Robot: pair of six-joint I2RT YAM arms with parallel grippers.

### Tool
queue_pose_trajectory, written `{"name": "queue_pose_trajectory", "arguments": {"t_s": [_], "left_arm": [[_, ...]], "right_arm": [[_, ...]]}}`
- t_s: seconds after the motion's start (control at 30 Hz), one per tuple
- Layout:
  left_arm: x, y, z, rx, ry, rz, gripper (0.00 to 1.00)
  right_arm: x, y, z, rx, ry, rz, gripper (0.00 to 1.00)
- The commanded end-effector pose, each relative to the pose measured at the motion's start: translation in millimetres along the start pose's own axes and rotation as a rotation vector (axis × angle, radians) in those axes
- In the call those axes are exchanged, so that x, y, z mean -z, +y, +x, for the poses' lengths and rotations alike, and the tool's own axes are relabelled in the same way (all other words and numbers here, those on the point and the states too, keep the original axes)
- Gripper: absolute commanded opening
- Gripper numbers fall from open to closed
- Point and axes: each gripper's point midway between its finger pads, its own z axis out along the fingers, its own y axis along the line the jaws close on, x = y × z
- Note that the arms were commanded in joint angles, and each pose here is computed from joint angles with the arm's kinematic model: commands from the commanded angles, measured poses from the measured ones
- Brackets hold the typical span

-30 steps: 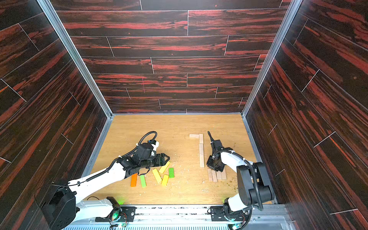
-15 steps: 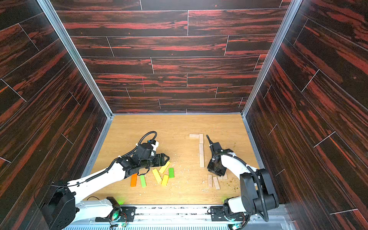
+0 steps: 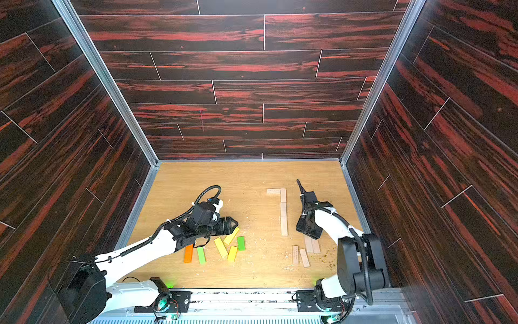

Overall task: Assemble a giraffe with building blocks
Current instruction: Pick up the building block from the center of the board.

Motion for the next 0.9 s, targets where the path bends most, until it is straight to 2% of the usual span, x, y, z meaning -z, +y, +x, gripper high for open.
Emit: {"name": "queue_pose_trajectory", "arguments": {"t_s": [0.0,0.3,0.63,0.87], "left_arm": [[5,-6,-6,-0.012,-0.018,0.013,0.82],[3,-5,-5,-0.010,-0.013,0.011,0.82],[3,-3,-4,-0.007,-0.015,0.005,0.83],[3,-3,-4,-0.007,-0.017,0.006,0.83]], "right_arm": [[-11,0,6,0.029,0.040,0.001,0.52],[-28,-4,22,0.055,0.102,0.004,0.58],[-32,-13,22,0.081,0.099,0.049,0.65],[-37,-8,34,0.092,0.135,0.025,0.61]]}}
